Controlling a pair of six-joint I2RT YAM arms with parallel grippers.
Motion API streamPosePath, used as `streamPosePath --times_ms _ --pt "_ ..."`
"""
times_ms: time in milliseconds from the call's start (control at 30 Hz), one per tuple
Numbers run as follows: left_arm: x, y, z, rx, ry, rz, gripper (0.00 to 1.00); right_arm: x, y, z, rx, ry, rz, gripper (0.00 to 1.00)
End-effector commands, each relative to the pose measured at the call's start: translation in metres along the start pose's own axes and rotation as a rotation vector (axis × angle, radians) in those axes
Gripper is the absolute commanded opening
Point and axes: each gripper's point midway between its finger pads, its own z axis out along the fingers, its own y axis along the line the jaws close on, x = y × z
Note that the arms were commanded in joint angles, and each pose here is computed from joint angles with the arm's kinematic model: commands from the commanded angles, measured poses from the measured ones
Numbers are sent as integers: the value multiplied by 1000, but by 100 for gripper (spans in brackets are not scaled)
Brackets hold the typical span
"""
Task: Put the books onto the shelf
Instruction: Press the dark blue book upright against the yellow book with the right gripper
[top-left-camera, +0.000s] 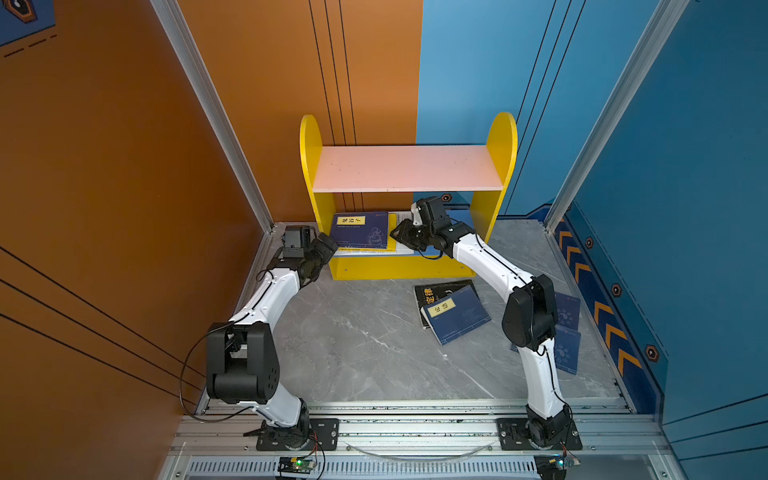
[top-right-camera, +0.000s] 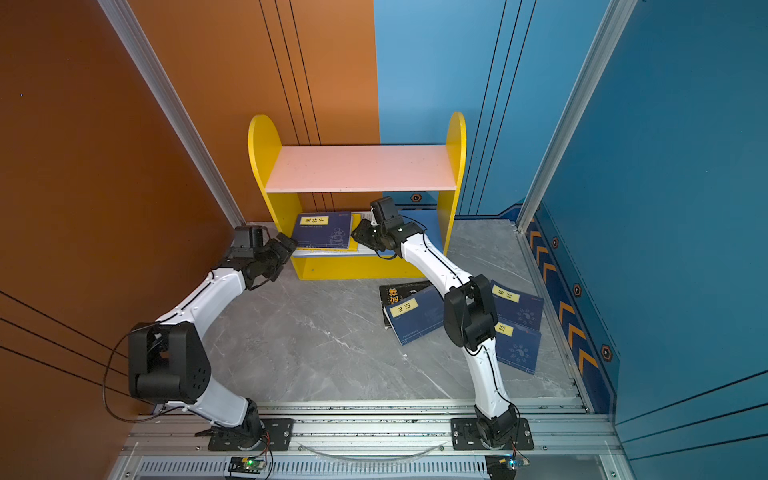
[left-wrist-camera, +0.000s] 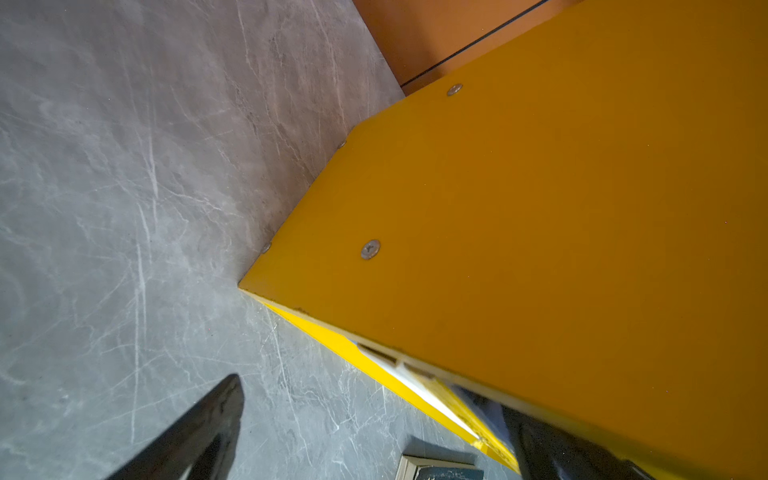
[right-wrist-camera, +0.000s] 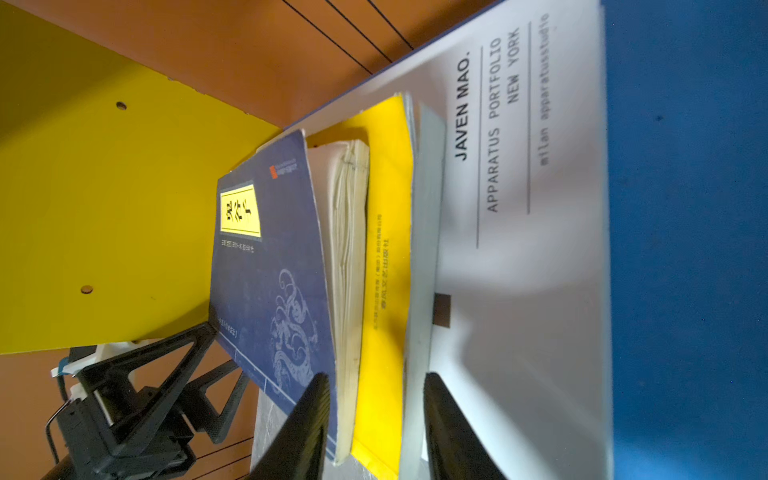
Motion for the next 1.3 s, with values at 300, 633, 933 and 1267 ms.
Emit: streamPosePath --times_ms 300,633,933,1267 --pt "-2 -3 -12 27 4 -10 98 5 -7 10 19 21 8 31" --pt "-2 -1 -15 29 -2 -17 98 7 -5 23 13 21 15 26" --pt "3 4 -14 22 13 -23 98 4 13 28 -57 2 1 17" --pt "6 10 -13 15 23 -35 98 -4 24 30 -101 -36 7 17"
